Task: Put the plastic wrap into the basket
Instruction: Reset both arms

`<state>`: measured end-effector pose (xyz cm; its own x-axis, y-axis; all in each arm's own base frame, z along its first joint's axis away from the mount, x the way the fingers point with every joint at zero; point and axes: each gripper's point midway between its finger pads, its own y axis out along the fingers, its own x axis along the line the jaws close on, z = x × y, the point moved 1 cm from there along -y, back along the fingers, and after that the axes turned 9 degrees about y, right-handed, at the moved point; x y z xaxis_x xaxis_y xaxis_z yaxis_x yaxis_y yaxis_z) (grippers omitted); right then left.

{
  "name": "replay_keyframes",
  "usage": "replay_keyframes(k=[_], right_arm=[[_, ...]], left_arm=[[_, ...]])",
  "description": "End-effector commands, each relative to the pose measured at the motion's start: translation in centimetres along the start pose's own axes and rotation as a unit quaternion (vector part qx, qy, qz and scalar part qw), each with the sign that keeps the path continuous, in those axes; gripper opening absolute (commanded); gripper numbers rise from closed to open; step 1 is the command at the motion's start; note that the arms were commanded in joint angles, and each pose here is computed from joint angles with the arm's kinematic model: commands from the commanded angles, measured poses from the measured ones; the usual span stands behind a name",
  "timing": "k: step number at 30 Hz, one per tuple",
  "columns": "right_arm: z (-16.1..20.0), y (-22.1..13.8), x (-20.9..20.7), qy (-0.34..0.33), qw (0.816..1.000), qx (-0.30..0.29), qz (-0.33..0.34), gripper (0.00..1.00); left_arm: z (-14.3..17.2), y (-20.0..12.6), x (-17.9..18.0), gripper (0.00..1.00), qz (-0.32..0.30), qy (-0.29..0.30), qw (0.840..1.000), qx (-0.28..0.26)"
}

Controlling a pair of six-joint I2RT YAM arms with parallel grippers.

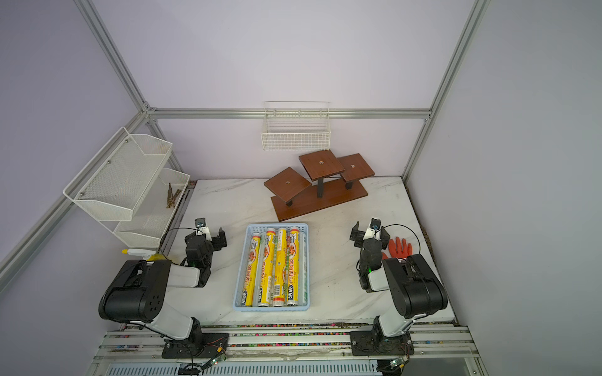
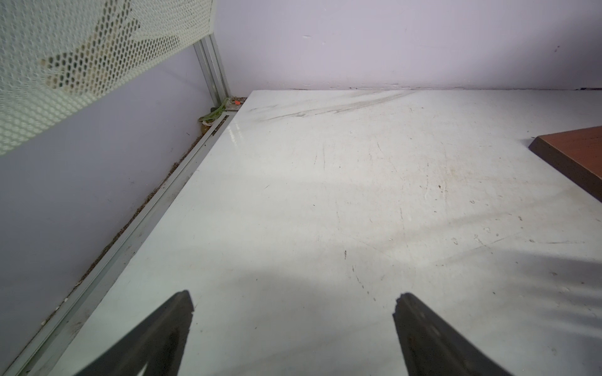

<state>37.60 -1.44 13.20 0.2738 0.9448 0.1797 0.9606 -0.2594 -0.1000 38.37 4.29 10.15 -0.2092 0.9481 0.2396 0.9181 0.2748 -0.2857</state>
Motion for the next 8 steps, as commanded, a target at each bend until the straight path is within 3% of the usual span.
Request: replay_keyframes(k=[1,8], right_arm=[[-0.43,-0.15,-0.01,0.009,1.0,-0.005,-0.002,1.0],[-0.45,-0.15,0.01,0.009,1.0,-0.006,-0.002,1.0]], left_arm=[[-1.42,0.08,0.59,1.0,-0.014,-0.015,0.999,-0.027],[-1.46,-0.08,0.58,1.0,-0.013,-0.015,0.999,-0.029]])
